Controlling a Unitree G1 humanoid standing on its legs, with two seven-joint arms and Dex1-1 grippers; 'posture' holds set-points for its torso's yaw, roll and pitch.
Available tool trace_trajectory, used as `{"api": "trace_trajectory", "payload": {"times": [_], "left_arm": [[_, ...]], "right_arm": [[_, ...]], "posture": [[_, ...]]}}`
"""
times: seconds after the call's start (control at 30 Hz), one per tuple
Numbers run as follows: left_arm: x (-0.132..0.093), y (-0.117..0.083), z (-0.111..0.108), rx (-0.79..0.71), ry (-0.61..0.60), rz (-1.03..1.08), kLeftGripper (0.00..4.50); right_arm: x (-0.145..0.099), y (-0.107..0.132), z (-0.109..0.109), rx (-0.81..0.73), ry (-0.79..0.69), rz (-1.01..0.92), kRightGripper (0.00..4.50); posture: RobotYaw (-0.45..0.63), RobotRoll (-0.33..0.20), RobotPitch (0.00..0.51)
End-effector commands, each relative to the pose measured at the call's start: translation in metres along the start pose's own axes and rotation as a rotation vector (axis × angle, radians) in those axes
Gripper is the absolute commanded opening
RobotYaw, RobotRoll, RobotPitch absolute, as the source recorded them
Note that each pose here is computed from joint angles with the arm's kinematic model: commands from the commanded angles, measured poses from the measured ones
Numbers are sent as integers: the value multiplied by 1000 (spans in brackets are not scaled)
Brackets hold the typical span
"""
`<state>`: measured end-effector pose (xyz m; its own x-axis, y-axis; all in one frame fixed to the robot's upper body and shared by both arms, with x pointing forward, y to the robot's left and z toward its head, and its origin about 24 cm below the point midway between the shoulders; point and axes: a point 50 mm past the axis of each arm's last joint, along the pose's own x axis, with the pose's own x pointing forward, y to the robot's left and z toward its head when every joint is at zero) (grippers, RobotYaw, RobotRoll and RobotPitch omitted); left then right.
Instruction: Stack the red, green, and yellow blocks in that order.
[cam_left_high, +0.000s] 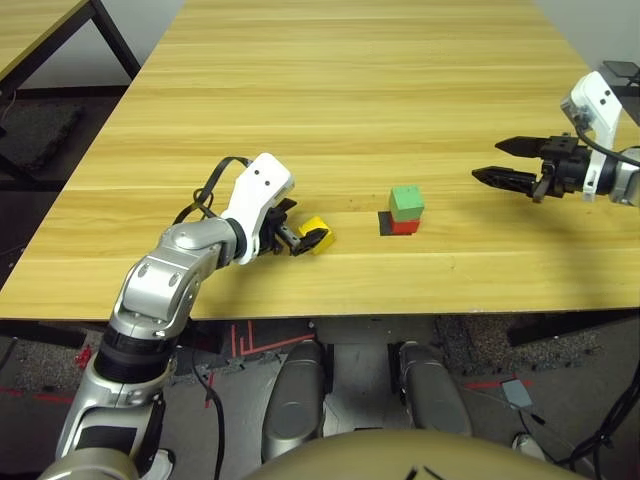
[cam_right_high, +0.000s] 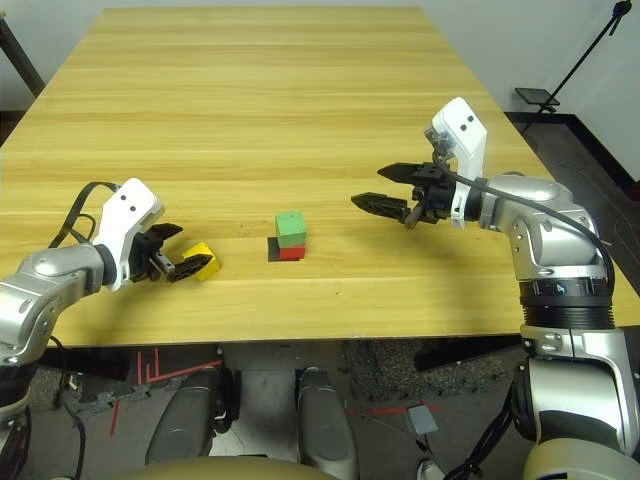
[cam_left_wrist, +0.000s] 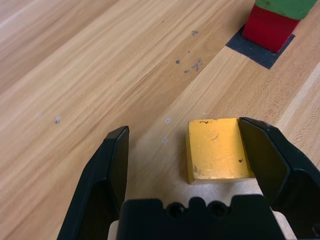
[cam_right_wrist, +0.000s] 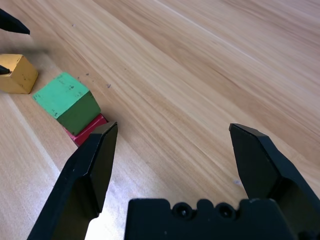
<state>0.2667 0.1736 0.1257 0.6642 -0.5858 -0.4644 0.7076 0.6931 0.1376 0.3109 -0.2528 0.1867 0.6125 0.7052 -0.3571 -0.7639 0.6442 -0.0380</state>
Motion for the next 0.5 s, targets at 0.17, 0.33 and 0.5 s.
{"api": "trace_trajectory", "payload": {"times": [0.17, 0.33, 0.5], "left_arm": [[3, 2, 3, -23, -3, -2, 4438], [0, -3, 15, -51, -30, -11, 4438], [-4, -11, 22, -76, -50, -25, 4438]], "right_arm": [[-6, 2, -3, 7, 23, -17, 4500], [-5, 2, -3, 11, 22, -16, 4500], [-3, 2, -4, 14, 22, -11, 4500]], "posture": [[118, -82, 113], [121, -81, 113], [131, -80, 113]]}}
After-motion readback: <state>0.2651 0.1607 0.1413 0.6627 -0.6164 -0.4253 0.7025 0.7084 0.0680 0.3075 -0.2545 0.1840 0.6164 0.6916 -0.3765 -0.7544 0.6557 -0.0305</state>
